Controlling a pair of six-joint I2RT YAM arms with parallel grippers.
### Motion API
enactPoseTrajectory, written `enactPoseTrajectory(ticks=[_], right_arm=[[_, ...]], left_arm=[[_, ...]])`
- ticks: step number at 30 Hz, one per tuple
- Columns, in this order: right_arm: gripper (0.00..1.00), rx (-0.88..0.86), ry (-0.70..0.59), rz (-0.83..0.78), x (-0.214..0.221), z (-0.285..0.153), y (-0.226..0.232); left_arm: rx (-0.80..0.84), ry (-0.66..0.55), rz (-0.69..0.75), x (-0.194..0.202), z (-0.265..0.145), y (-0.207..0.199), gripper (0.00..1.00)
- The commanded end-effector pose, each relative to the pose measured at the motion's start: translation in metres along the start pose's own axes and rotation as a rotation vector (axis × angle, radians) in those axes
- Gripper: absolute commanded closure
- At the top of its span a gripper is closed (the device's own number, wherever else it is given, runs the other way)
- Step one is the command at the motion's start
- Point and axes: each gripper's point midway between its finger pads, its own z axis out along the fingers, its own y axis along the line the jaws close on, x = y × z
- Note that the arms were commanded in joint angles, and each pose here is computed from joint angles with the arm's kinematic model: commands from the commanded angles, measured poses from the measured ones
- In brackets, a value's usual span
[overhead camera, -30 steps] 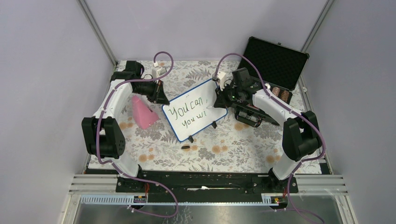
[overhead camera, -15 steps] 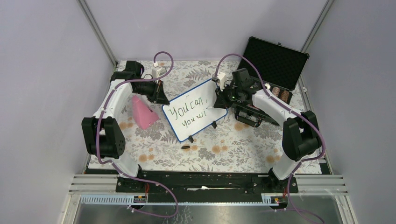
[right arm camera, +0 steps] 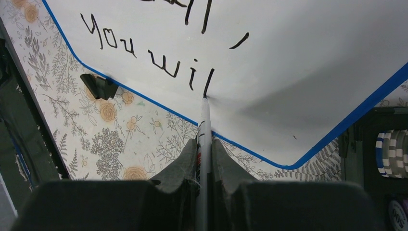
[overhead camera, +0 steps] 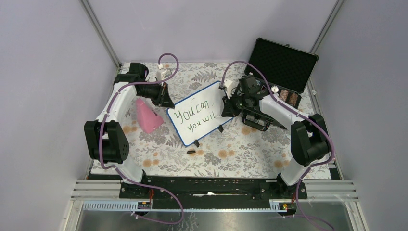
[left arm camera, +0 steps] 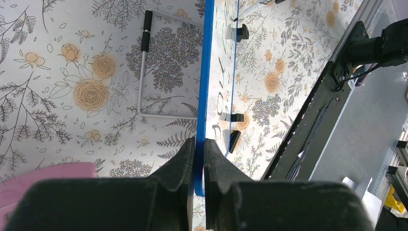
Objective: Write a sentence on the whiteboard
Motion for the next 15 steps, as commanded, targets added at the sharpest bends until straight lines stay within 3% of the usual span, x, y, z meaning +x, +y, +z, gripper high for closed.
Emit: enactPoseTrajectory(ticks=[1, 15], right_arm=[[1.0, 0.034, -0.01, -0.044, -0.001, -0.002, -0.006], [1.0, 0.12, -0.029, -0.093, -0.019, -0.019, -0.018]], left_arm=[[-0.059, 0.003, 0.057, -0.005, -0.001, 0.009, 1.0], [-0.057, -0.001, 0.058, -0.005, -0.002, 0.007, 1.0]])
